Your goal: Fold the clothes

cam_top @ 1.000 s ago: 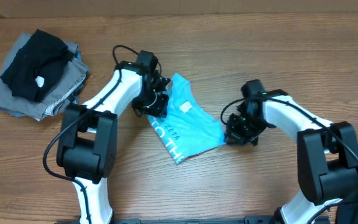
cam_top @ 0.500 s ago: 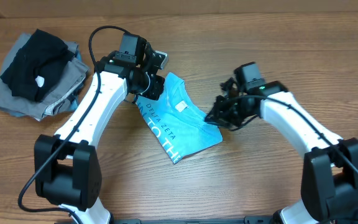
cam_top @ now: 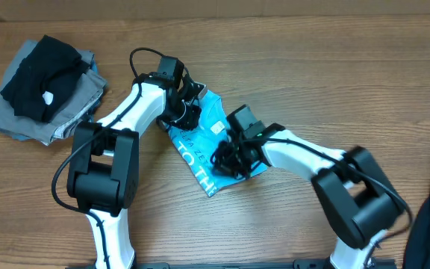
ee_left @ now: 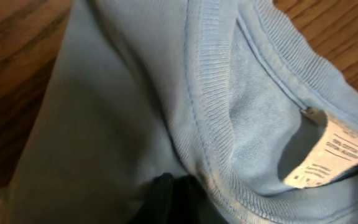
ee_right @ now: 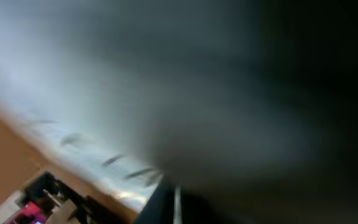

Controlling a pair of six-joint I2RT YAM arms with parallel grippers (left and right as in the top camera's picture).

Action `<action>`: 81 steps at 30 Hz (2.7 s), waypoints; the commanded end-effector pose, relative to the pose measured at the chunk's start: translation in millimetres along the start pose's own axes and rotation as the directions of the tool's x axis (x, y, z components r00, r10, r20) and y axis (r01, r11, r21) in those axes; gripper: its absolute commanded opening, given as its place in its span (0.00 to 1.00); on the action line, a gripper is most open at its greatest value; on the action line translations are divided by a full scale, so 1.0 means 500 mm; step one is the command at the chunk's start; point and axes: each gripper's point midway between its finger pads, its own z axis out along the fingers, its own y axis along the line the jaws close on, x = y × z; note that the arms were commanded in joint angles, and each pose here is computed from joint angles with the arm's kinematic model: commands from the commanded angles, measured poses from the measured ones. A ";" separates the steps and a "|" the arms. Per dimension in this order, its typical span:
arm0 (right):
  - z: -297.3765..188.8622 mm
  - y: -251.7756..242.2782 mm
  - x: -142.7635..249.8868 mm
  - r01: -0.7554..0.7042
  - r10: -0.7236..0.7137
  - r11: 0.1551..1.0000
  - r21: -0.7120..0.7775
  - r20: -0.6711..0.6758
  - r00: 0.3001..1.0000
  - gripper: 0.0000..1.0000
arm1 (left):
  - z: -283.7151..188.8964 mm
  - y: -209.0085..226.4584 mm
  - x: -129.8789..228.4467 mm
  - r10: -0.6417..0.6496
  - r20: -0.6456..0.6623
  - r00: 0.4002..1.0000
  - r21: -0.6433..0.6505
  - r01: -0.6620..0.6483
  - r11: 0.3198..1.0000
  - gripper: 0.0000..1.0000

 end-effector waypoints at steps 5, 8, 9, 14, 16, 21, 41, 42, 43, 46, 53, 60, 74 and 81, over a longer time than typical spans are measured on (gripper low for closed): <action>-0.047 -0.165 -0.050 -0.287 0.273 0.934 0.211 0.095 0.957 0.04 | -0.037 0.070 0.011 -0.134 0.008 0.991 -0.003 0.134 0.991 0.18; -0.094 -0.197 -0.093 -0.280 0.256 0.938 0.205 0.133 0.957 0.04 | -0.058 0.071 0.019 -0.153 0.003 0.988 0.004 0.153 0.988 0.24; -0.113 -0.209 -0.113 -0.268 0.240 0.941 0.205 0.152 0.959 0.05 | -0.065 0.066 0.021 -0.155 0.000 0.988 0.010 0.155 0.988 0.29; -0.200 -0.212 -0.199 -0.102 0.075 0.986 0.135 0.189 0.979 0.05 | -0.097 0.048 0.022 -0.157 0.010 0.988 0.024 0.157 0.987 0.54; -0.228 -0.195 -0.200 -0.059 0.045 0.995 0.081 0.159 0.986 0.10 | -0.110 0.046 0.026 -0.171 0.008 0.985 0.024 0.171 0.985 0.60; -0.290 -0.138 -0.184 0.049 -0.050 0.999 0.008 0.144 0.988 0.14 | -0.129 0.020 0.045 -0.249 -0.028 0.968 0.147 0.251 0.957 0.63; -0.154 -0.107 -0.137 -0.177 0.163 0.983 0.052 0.212 0.964 0.11 | -0.046 -0.070 0.186 -0.455 -0.276 0.847 0.321 0.527 0.787 0.84; -0.149 -0.113 -0.137 -0.193 0.178 0.980 0.049 0.213 0.961 0.11 | -0.039 -0.071 0.188 -0.474 -0.280 0.835 0.322 0.546 0.773 0.84; -0.144 -0.117 -0.136 -0.205 0.192 0.978 0.044 0.215 0.958 0.11 | -0.031 -0.074 0.190 -0.498 -0.285 0.819 0.324 0.571 0.754 0.85; -0.140 -0.123 -0.134 -0.210 0.195 0.977 0.046 0.213 0.957 0.10 | -0.016 -0.087 0.192 -0.541 -0.301 0.785 0.336 0.619 0.711 0.83; -0.140 -0.123 -0.133 -0.210 0.196 0.976 0.047 0.212 0.957 0.09 | 0.020 -0.113 0.200 -0.601 -0.325 0.730 0.257 0.680 0.686 0.76; -0.140 -0.123 -0.133 -0.211 0.196 0.976 0.047 0.212 0.957 0.08 | 0.057 -0.145 0.177 -0.613 -0.278 0.739 0.202 0.669 0.715 0.74; -0.149 -0.127 -0.131 -0.168 0.152 0.984 0.062 0.207 0.967 0.04 | 0.067 -0.108 0.145 -0.530 -0.145 0.835 0.184 0.549 0.815 0.04; -0.275 -0.086 -0.113 -0.038 0.025 0.998 0.046 0.264 0.964 0.05 | -0.029 -0.104 0.078 -0.322 0.032 0.946 0.241 0.305 0.921 0.04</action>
